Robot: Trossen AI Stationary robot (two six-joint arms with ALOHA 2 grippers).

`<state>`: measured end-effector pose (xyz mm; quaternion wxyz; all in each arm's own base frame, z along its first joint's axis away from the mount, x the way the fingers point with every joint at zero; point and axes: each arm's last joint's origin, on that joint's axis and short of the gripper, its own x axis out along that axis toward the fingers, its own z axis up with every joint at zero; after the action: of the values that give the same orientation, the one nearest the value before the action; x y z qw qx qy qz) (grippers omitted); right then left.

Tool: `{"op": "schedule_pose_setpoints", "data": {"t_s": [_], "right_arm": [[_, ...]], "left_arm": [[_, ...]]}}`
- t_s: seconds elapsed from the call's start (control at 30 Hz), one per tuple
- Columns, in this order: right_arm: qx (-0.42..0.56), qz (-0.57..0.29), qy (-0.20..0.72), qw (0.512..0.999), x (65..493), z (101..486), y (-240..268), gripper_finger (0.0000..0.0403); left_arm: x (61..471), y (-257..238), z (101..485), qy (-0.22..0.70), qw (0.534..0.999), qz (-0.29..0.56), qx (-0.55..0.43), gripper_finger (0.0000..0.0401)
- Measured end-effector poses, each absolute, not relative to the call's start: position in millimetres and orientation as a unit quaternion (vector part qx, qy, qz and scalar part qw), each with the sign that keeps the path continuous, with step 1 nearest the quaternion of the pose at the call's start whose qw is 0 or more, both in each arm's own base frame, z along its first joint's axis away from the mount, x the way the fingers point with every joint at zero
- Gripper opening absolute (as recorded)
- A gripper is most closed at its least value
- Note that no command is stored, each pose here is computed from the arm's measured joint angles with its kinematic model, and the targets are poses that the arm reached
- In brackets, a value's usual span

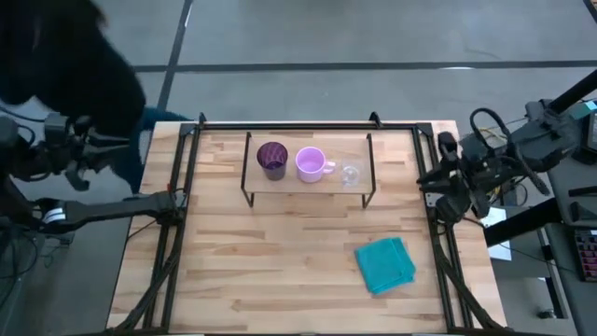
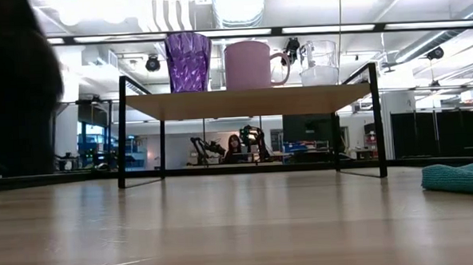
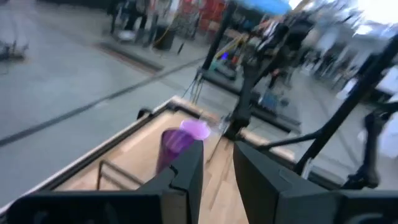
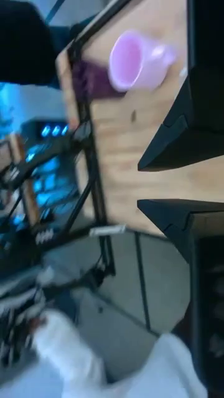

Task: Stack small to large cups/mugs on shelf
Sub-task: Return to Home Position

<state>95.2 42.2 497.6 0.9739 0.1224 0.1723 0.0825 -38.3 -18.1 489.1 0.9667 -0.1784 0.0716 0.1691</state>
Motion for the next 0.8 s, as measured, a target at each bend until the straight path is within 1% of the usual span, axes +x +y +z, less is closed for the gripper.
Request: {"op": "schedule_pose_setpoints", "data": {"t_s": [0.07, 0.13, 0.27, 0.37, 0.53, 0.8], "right_arm": [[0.125, 0.101, 0.154, 0.975, 95, 487, 43, 0.0077], [0.134, 0.104, 0.146, 0.975, 96, 474, 44, 0.0077], [0.163, 0.1, 0.148, 0.97, 100, 444, 46, 0.0077], [0.183, 0.1, 0.149, 0.967, 103, 423, 48, 0.0077], [0.198, 0.13, 0.124, 0.964, 107, 403, 51, 0.0077], [0.206, 0.138, 0.092, 0.964, 105, 373, 50, 0.0077]], "left_arm": [[-41, -19, 485, 0.053, 0.969, 0.164, -0.174, 0.0075], [-38, -19, 477, 0.054, 0.971, 0.154, -0.177, 0.0075], [-26, -16, 463, 0.048, 0.972, 0.122, -0.197, 0.0075], [-23, -15, 453, 0.029, 0.975, 0.109, -0.193, 0.0075], [-9, -10, 436, 0.017, 0.976, 0.106, -0.19, 0.0075], [7, -4, 403, 0.052, 0.973, 0.098, -0.204, 0.0075]]}}
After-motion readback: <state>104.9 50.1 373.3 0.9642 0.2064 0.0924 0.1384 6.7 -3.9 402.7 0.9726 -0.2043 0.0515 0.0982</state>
